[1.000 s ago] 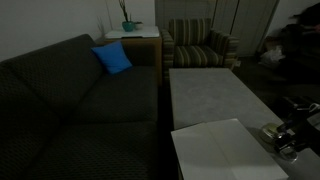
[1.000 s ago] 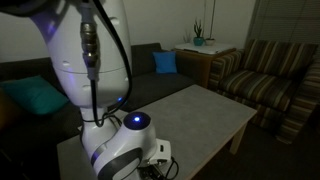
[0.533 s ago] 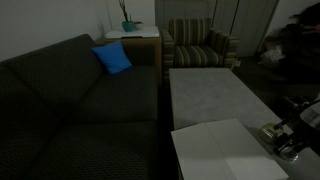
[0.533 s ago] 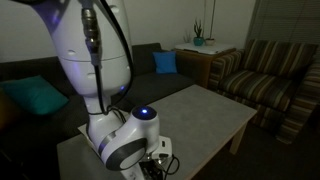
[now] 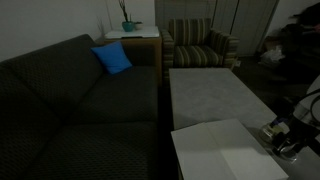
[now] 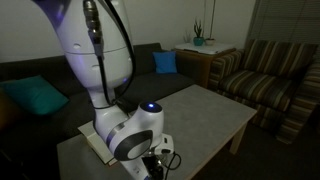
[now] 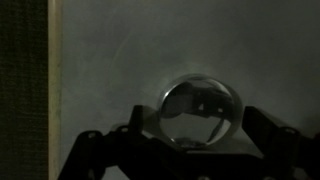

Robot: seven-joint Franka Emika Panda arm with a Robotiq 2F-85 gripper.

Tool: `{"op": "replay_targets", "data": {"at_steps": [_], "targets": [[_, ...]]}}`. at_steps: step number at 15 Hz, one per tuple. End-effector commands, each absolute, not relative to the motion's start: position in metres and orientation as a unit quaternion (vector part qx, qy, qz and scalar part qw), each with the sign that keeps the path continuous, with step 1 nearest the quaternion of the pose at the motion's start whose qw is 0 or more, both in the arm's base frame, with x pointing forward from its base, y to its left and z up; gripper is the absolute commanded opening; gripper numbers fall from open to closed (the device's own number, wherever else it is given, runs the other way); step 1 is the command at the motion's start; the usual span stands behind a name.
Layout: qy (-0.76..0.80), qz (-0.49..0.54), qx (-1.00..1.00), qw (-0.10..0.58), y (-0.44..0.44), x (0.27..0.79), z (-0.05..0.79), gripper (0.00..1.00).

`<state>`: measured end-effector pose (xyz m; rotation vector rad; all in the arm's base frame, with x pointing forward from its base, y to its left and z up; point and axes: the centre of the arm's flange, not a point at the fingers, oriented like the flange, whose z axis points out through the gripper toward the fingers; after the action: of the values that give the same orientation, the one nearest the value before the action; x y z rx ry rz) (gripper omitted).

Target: Close the candle tin

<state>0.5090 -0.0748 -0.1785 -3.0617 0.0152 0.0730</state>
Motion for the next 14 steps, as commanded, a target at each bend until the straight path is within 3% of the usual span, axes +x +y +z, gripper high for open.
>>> {"op": "replay_targets", "data": {"at_steps": [1, 2, 4, 7, 8, 14], "targets": [[-0.006, 0.054, -0.998, 0.044, -0.062, 0.502, -0.201, 1.0], [-0.006, 0.056, -0.998, 0.042, -0.062, 0.502, -0.202, 0.75], [-0.007, 0.059, -0.997, 0.038, -0.064, 0.503, -0.202, 0.69], [-0.009, 0.066, -0.997, 0.03, -0.067, 0.504, -0.199, 0.48], [-0.01, 0.068, -0.997, 0.03, -0.066, 0.505, -0.199, 0.44], [-0.013, 0.077, -0.997, 0.003, -0.056, 0.507, -0.193, 0.44]]}}
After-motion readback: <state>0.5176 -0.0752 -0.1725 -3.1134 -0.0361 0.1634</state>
